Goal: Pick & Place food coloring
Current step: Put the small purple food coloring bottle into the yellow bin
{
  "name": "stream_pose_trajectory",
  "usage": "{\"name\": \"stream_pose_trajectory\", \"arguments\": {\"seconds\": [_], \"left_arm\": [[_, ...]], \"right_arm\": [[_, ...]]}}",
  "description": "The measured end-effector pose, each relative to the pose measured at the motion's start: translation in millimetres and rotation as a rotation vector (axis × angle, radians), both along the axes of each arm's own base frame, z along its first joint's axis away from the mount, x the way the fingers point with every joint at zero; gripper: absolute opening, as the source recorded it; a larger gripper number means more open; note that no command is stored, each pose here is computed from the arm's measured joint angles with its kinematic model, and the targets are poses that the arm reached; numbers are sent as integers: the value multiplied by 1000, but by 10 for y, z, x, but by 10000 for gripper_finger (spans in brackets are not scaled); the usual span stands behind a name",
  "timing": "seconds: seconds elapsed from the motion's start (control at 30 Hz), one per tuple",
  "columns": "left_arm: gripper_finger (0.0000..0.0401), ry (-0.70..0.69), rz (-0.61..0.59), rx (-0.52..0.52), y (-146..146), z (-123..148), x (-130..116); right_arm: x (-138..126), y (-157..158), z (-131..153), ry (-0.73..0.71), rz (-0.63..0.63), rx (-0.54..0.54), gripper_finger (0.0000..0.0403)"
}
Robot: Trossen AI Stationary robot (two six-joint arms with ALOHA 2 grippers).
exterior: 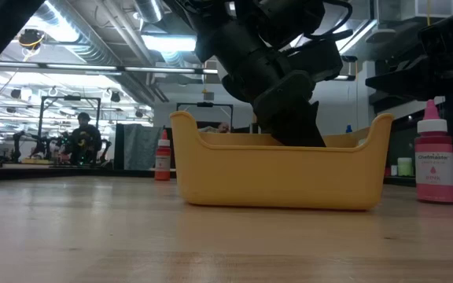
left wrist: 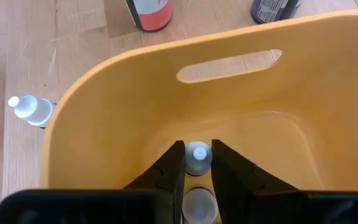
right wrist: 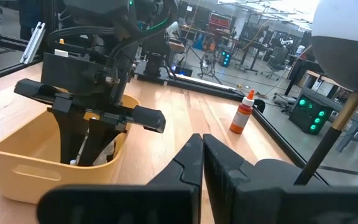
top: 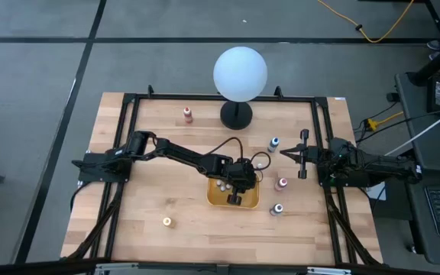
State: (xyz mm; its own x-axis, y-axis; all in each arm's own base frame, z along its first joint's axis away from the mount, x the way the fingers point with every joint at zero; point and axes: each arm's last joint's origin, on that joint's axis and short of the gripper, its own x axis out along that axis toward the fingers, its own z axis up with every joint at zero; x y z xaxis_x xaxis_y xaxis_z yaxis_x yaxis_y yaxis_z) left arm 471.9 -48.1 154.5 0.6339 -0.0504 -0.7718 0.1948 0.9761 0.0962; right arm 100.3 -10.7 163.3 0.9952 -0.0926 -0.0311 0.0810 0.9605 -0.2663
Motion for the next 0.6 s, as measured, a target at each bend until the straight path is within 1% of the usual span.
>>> {"name": "stream_pose_trajectory", "arguments": {"seconds": [0.37, 0.6], "left_arm": [[98, 9, 4, -6, 0, -4, -7], [114, 12, 4, -5, -5, 85, 20]], "right_arm": [[0, 0, 0, 0, 0, 0, 16], [0, 0, 1, 0, 0, 0, 16]]}}
